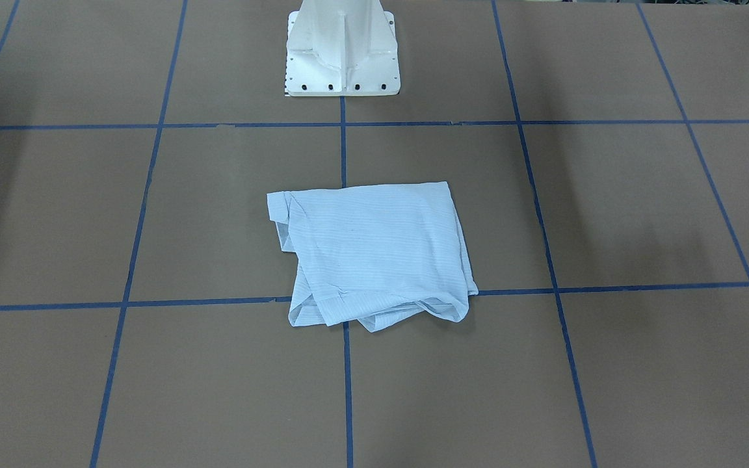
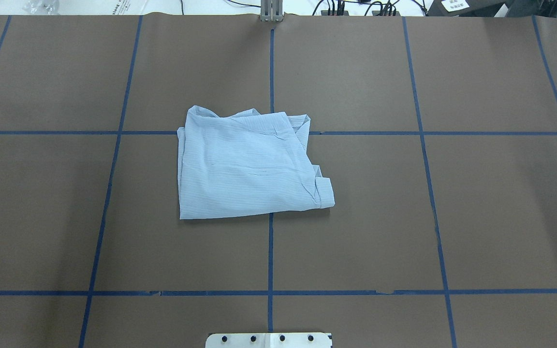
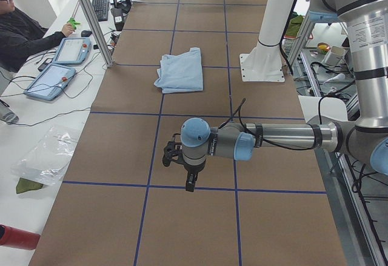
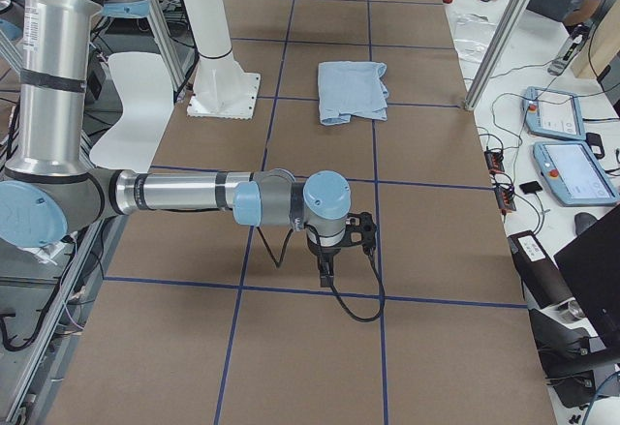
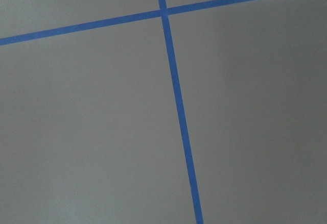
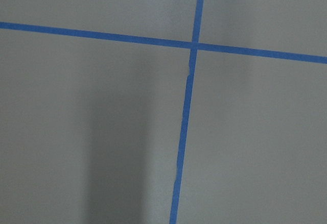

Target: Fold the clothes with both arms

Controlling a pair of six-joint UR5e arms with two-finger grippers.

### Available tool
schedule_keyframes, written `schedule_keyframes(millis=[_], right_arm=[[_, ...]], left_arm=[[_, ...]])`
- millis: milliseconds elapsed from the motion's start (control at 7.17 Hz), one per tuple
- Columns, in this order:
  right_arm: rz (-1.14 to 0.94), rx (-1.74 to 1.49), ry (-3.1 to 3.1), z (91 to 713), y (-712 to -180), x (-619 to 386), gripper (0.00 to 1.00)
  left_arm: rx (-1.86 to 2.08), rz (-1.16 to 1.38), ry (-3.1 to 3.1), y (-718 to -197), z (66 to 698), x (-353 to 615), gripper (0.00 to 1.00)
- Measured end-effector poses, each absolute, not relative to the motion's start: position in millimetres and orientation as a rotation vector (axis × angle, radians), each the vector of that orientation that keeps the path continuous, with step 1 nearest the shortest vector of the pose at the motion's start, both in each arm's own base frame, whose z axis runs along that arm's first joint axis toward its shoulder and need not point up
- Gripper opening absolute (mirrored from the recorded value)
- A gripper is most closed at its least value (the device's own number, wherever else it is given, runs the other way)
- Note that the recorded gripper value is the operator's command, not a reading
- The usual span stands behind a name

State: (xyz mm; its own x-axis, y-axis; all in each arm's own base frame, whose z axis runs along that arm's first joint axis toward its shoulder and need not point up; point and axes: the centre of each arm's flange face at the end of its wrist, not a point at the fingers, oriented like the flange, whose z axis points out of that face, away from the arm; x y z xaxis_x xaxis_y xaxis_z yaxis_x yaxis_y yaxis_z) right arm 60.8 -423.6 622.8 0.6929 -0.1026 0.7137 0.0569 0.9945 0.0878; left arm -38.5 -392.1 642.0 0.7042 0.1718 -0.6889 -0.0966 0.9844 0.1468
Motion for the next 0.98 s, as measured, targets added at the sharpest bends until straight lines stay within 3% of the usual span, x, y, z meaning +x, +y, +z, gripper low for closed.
schedule_keyframes(millis=[977], right_arm=[[-0.080, 0.039, -0.803, 630.3, -416.2, 60.7, 1.00]], left_arm=[[0.129, 0.161, 0.781, -398.8, 629.1, -37.7, 1.00]])
